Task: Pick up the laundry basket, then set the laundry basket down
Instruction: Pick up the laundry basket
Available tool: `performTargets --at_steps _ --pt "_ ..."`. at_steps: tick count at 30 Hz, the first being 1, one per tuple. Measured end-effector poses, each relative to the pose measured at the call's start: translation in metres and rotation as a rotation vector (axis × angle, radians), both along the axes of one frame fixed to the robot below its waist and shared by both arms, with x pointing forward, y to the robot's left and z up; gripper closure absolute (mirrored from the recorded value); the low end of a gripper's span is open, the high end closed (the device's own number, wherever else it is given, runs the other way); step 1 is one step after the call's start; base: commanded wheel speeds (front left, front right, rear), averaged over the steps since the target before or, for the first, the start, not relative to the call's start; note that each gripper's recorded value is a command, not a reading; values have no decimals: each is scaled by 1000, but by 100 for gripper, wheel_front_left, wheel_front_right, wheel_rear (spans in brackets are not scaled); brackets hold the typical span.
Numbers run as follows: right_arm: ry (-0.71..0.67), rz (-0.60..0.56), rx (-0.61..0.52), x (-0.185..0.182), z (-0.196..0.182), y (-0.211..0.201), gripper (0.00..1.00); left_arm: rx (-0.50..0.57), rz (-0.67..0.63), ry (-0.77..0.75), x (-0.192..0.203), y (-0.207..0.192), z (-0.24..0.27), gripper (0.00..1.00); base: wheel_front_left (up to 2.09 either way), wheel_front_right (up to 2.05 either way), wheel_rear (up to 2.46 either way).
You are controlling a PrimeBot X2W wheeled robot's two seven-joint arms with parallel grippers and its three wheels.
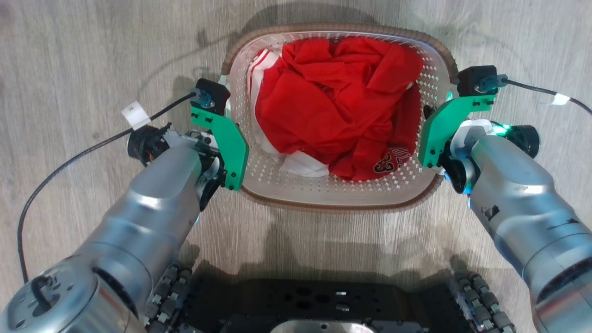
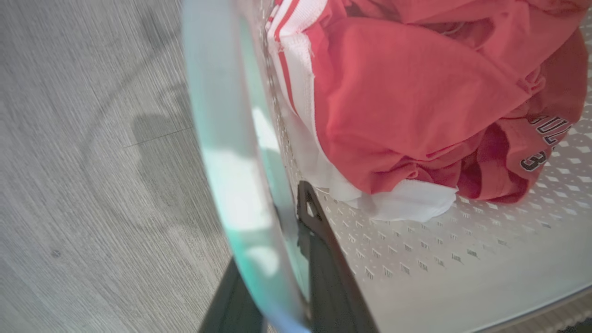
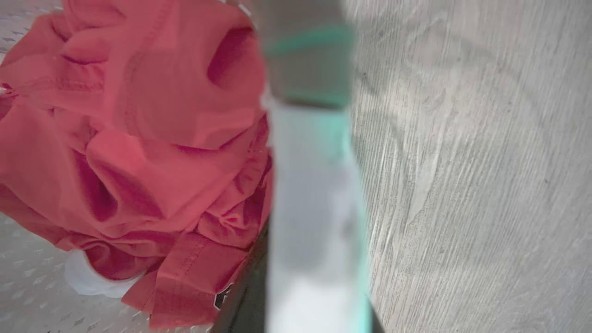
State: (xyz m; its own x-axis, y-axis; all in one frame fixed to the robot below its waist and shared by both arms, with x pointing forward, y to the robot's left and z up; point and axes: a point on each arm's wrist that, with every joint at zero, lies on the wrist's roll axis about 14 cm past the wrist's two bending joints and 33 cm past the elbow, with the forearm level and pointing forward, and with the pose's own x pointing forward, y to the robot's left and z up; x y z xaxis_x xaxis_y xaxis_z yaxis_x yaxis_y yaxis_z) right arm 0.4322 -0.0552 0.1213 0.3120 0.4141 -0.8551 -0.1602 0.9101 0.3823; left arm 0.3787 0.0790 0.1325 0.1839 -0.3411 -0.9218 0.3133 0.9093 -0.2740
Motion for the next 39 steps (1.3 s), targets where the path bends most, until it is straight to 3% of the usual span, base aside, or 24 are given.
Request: performTargets --at_steps 15,27,39 --pt "84 74 -20 -11 39 -2 100 4 -66 18 -9 -1 34 100 0 0 0" --pt "114 143 -40 -32 98 -2 100 29 -84 44 -29 1 83 100 0 0 0" --pt "81 194 -65 -54 160 3 100 78 -117 -27 -34 11 138 100 0 0 0"
